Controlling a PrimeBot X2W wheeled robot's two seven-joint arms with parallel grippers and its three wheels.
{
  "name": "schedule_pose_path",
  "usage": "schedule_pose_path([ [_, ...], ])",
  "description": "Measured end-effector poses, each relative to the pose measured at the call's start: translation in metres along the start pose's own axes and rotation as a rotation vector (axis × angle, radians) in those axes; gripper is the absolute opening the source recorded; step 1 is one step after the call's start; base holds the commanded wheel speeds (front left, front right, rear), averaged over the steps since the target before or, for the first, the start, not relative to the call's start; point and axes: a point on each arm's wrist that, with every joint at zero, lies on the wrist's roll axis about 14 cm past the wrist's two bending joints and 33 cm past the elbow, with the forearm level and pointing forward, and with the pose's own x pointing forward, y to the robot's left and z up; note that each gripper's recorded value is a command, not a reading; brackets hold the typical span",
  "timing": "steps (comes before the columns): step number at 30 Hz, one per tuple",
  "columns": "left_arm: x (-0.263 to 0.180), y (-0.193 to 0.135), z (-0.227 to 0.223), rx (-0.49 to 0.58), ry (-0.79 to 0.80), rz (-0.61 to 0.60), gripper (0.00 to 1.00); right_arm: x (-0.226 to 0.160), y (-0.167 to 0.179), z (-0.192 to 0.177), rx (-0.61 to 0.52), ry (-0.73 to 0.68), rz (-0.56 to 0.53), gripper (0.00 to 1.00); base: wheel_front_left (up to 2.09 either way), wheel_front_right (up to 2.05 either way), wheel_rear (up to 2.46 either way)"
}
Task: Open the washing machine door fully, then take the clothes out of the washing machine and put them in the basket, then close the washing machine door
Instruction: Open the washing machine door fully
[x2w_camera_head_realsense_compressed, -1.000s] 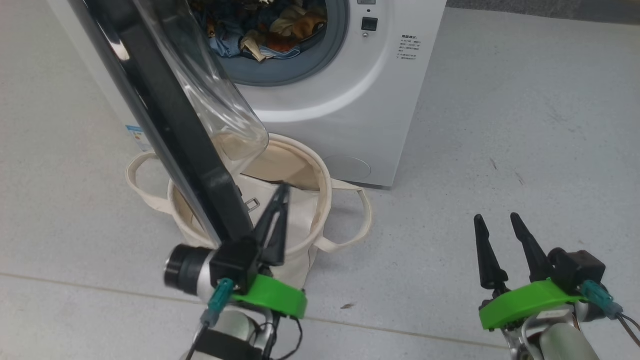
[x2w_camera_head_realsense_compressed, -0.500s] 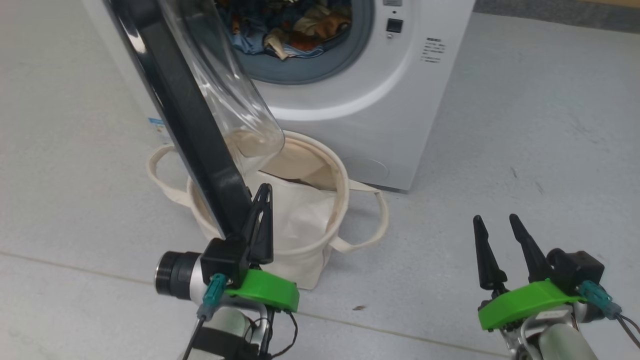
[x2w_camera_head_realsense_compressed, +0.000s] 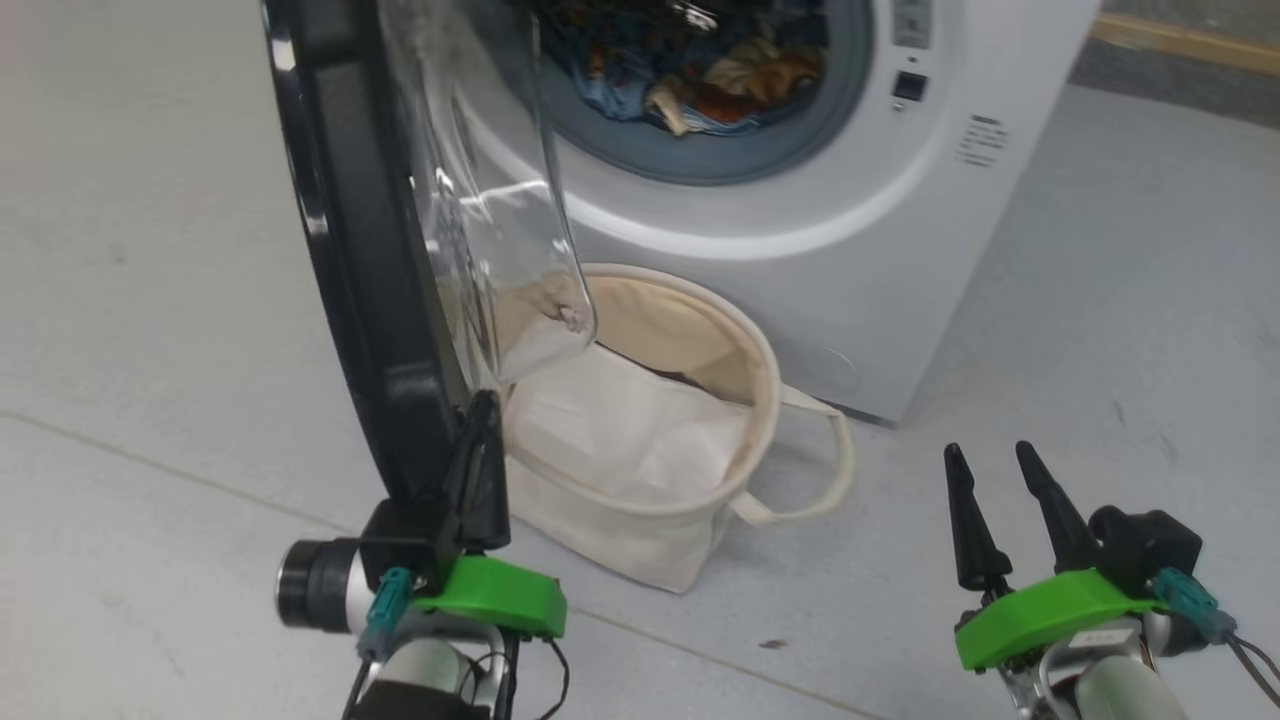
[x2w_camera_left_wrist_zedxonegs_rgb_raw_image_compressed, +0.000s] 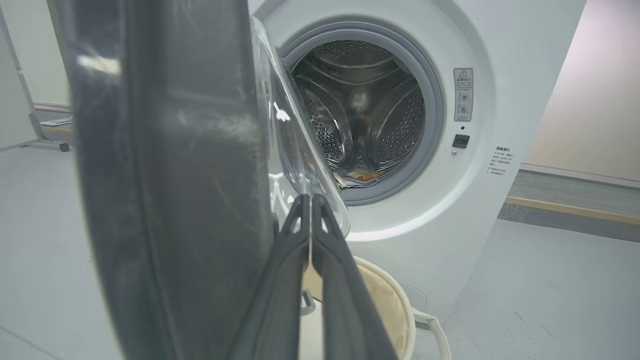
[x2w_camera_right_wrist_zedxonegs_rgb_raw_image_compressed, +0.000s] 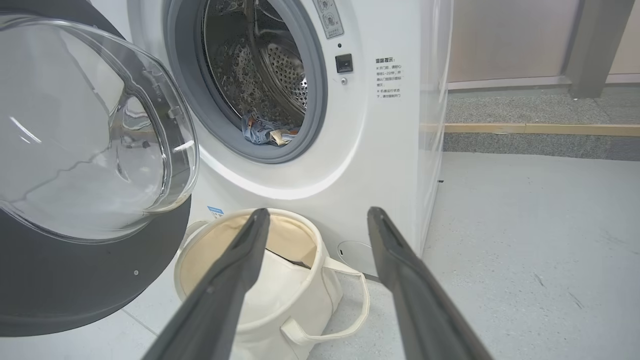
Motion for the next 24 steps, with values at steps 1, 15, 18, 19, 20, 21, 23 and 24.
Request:
schedule_pose_path([
  [1,-0.002,0.006,0.001,0.001,0.0,0.018,0.02,0.001,0.004,-0.001,0.0,0.002,0.01,1.0,0.0,0.0,0.0],
  [15,-0.028,0.092,0.012,0.037,-0.021,0.226,0.05,0.011,0.047,-0.009,0.003,0.025,0.129,1.0,0.0,0.0,0.0],
  [18,-0.027,0.103,0.01,0.045,-0.012,0.247,0.07,0.012,0.046,-0.012,0.006,0.035,0.127,1.0,0.0,0.0,0.0],
  [19,-0.026,0.106,0.009,0.048,-0.011,0.248,0.09,0.012,0.045,-0.014,0.008,0.038,0.125,1.0,0.0,0.0,0.0],
  [20,-0.024,0.11,0.009,0.054,-0.009,0.25,0.08,0.012,0.044,-0.015,0.009,0.042,0.123,1.0,0.0,0.0,0.0],
  [21,-0.021,0.113,0.008,0.061,-0.007,0.252,0.09,0.013,0.043,-0.017,0.01,0.047,0.121,1.0,0.0,0.0,0.0],
  [23,-0.015,0.12,0.008,0.075,-0.004,0.259,0.12,0.013,0.04,-0.022,0.012,0.058,0.114,1.0,0.0,0.0,0.0],
  [24,-0.012,0.124,0.008,0.079,-0.007,0.268,0.12,0.013,0.038,-0.024,0.013,0.063,0.111,1.0,0.0,0.0,0.0],
])
